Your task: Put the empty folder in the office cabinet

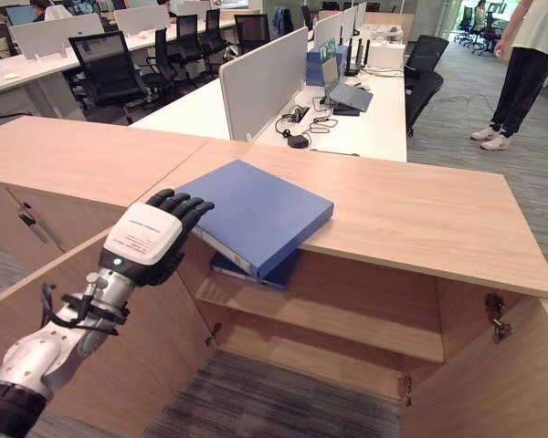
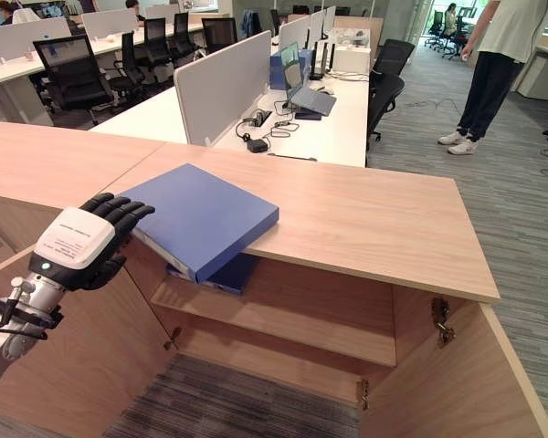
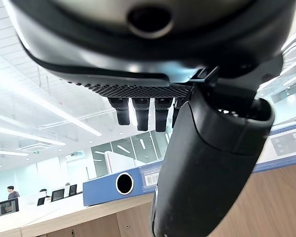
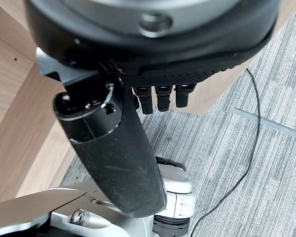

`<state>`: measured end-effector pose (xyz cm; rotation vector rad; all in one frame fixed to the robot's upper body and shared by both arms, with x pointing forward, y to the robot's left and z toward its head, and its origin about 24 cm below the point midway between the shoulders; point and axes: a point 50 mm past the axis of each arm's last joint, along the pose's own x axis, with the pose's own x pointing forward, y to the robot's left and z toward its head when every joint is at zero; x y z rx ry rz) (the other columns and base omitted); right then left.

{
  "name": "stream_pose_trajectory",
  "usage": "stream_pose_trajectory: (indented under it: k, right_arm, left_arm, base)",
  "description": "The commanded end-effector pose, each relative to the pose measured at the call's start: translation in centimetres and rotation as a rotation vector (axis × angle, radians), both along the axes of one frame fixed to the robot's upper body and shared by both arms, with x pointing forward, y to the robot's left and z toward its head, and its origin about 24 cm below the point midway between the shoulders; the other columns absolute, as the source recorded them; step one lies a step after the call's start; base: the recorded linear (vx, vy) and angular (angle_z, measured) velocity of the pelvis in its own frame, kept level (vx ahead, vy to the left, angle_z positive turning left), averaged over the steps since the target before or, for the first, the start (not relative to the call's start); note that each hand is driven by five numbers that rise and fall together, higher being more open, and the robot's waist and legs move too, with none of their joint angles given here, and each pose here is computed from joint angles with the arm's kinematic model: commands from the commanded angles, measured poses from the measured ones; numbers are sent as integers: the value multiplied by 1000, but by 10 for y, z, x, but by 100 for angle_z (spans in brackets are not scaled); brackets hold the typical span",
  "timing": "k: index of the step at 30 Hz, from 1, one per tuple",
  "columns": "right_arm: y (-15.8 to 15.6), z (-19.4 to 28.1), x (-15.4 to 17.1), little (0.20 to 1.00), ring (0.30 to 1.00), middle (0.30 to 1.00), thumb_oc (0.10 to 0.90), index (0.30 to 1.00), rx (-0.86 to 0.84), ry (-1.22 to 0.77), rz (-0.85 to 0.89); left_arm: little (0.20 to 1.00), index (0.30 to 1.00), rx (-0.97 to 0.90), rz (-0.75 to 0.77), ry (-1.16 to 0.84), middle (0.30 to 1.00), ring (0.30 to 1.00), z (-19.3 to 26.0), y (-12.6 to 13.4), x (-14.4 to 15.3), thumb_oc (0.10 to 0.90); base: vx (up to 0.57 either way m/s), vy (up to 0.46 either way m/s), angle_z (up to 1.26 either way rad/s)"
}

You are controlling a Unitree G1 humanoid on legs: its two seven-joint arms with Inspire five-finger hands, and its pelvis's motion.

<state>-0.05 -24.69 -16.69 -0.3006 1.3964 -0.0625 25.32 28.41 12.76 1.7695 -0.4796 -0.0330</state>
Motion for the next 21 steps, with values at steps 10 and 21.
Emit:
stream_pose_trajectory:
  k: [10, 21]
  right_arm:
    - [-6, 3, 25, 900, 900, 900, 800, 900, -26, -66, 50]
    - [-2, 2, 26, 900, 900, 900, 800, 900, -7, -82, 18]
  left_arm:
    - [900, 900, -172, -87, -337, 900, 900, 70, -23, 27, 800]
    - [900, 900, -192, -135, -310, 900, 900, 67, -38, 33, 800]
  base:
    - [4, 3, -3]
    - [0, -1, -4]
